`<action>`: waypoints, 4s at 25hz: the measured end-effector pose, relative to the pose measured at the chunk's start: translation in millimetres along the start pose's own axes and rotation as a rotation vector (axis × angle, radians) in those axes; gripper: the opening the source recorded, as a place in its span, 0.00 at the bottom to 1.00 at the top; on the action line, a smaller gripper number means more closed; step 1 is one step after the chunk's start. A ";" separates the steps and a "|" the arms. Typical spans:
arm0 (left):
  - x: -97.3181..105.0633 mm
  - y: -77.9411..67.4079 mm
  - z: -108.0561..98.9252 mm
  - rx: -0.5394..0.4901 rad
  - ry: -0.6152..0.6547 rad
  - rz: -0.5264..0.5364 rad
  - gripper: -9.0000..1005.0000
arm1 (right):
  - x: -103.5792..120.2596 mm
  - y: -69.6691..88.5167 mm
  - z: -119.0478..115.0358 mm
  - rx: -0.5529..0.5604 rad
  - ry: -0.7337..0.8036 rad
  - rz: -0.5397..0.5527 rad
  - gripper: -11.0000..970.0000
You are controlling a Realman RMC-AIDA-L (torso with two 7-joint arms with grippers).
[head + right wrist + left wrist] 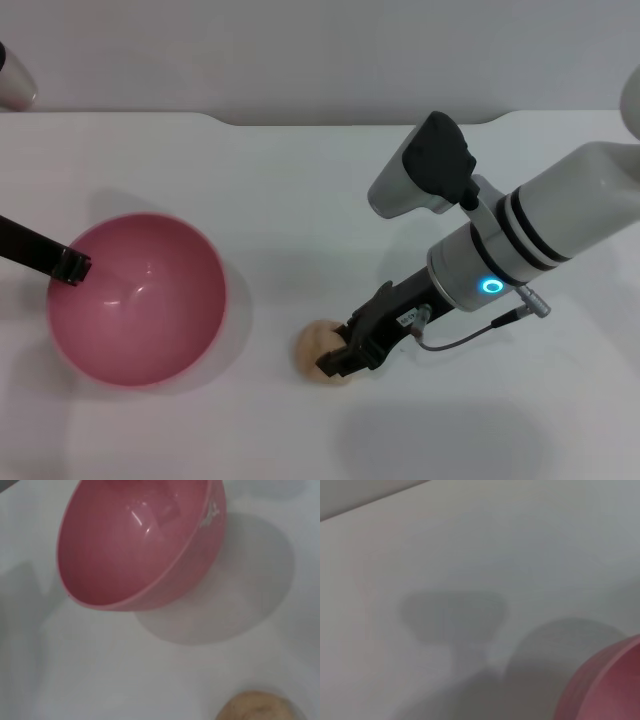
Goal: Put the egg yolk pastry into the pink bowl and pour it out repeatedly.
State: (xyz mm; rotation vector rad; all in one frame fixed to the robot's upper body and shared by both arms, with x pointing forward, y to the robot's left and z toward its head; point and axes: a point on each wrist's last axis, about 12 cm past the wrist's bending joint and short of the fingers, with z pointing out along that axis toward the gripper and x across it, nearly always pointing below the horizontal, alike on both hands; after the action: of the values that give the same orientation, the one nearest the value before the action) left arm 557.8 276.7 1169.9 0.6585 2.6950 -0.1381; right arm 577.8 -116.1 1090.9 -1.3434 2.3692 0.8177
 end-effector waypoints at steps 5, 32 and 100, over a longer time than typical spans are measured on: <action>-4.1 -5.0 1.0 0.002 0.003 0.023 0.01 | 5.8 -4.6 -5.3 0.010 -0.033 0.028 0.40; -92.1 -116.2 29.7 0.076 0.077 0.328 0.01 | -23.7 32.4 -74.3 -0.057 -0.228 -0.306 0.18; 78.3 64.0 12.9 0.152 -1.688 -0.265 0.51 | 177.7 -68.2 -156.9 0.160 -1.456 0.731 0.48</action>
State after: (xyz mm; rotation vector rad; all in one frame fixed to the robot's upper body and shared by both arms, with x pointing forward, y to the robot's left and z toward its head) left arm 526.9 364.6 1128.5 0.0364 1.0989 -0.6220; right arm 547.1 -360.6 1102.3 0.3387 1.4962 1.1400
